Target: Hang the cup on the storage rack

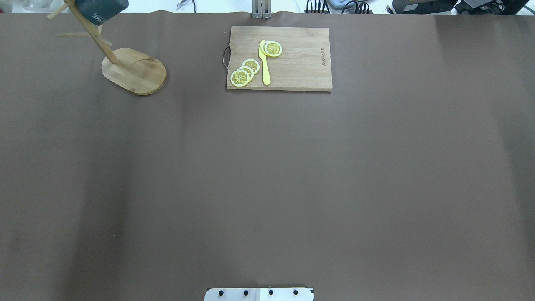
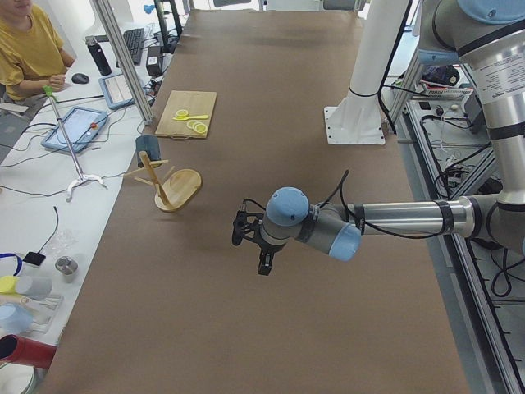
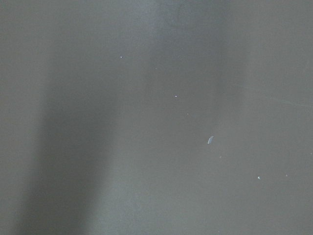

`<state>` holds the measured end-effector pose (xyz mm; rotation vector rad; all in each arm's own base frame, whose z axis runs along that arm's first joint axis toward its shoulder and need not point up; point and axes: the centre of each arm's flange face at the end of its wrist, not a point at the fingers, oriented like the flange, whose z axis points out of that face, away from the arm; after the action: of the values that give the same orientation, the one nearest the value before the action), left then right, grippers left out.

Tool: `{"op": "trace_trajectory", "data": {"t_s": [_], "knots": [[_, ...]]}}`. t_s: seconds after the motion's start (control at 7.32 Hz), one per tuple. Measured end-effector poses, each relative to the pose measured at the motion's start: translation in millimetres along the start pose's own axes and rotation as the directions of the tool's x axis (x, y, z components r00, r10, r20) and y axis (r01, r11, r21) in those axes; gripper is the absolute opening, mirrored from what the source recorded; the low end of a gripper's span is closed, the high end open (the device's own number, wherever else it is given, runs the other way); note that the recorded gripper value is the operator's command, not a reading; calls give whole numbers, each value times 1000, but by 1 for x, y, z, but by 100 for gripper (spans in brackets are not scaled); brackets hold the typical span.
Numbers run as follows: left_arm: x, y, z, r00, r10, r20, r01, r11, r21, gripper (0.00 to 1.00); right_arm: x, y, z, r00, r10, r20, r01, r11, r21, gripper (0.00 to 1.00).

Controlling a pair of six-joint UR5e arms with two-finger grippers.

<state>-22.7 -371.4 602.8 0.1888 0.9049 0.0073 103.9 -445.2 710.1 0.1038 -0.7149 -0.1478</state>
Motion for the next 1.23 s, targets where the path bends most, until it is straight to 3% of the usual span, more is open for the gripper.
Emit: {"op": "trace_trajectory", "data": {"t_s": [0.27,0.55,0.82,1.23], "knots": [[13,-15,0,999,-31,10,32,998,-49,98,1,-9,3,1000,18,-3,-18,1000,-7,100],[8,-20,7,997,-11,74,18,996,-85,98,8,-7,10,999,37,-14,-37,999,-25,100],[-7,-19,11,991,19,132,-3,993,-121,98,14,-9,10,997,35,-63,-37,999,-35,100],[-11,-37,18,990,22,138,-3,990,-139,98,16,-12,8,996,33,-88,-37,999,-37,100]]}}
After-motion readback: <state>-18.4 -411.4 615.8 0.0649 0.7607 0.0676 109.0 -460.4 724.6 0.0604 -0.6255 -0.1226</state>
